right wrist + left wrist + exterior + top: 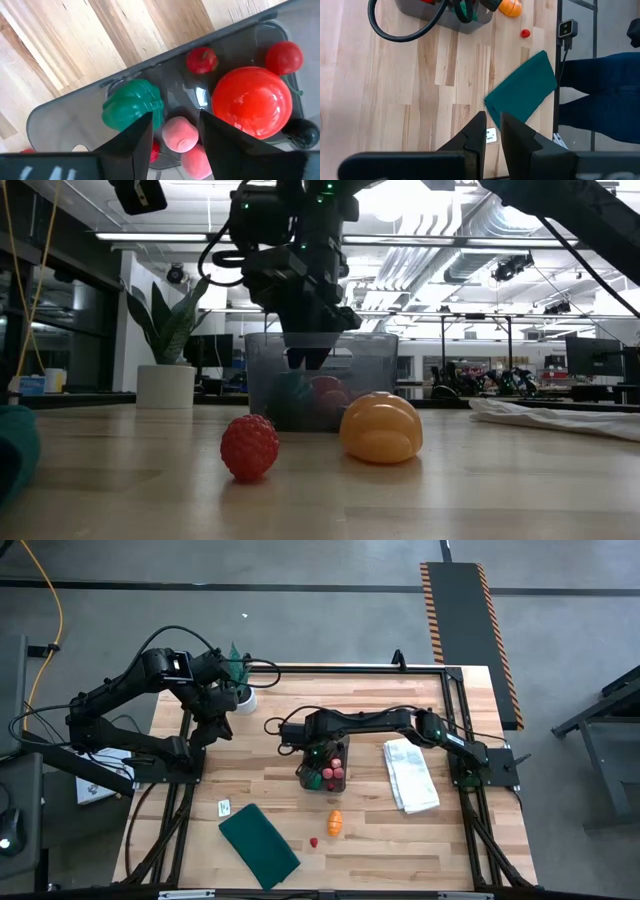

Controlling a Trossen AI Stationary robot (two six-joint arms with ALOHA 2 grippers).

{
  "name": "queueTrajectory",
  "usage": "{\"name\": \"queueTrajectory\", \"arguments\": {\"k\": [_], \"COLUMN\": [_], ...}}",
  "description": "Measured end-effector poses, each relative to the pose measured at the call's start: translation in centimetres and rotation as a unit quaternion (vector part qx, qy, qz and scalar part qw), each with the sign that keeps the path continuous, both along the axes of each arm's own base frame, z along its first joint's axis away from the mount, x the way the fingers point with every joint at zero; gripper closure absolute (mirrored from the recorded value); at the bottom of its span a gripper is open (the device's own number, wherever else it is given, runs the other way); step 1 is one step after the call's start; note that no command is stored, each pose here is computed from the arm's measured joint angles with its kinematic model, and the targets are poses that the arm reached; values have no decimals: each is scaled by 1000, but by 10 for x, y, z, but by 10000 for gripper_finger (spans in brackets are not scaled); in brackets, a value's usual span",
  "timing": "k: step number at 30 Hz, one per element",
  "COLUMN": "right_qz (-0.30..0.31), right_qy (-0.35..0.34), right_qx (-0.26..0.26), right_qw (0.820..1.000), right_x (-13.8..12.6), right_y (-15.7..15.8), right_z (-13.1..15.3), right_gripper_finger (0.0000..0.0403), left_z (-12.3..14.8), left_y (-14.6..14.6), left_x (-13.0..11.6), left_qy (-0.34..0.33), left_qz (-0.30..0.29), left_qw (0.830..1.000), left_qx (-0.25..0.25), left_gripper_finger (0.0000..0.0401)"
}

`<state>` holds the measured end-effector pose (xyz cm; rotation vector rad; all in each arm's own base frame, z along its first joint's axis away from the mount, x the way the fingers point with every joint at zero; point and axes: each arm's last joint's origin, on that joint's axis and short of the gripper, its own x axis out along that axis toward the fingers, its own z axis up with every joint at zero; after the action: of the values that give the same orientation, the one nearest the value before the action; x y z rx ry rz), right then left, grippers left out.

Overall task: Pick and placing Produce into tupperware
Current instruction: Put the red cherry into the transparent black bin, then put the red raspberry into the transparent black bin

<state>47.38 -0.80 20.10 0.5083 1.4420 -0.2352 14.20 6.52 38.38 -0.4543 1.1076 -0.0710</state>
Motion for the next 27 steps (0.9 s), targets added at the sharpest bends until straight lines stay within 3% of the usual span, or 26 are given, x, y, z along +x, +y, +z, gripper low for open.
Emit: {"name": "queueTrajectory", "arguments": {"k": [8, 17, 27], "right_qz": [15, 48, 38], "right_qy": [-13, -27, -23], "right_qx": [-22, -59, -99], "right_qw": [1000, 997, 994], "right_x": [-10, -31, -60], "right_y": [6, 50, 101], "right_z": [27, 65, 92], "right_gripper_finger": [250, 250, 250], "left_z": [0, 0, 3], "left_y": [0, 0, -4], "left_x": [0, 0, 2], "left_qy": [0, 1, -21], "left_qz": [0, 5, 22], "left_qw": [1000, 1000, 995], "left_qx": [0, -3, -94], "left_gripper_finger": [355, 355, 355]}}
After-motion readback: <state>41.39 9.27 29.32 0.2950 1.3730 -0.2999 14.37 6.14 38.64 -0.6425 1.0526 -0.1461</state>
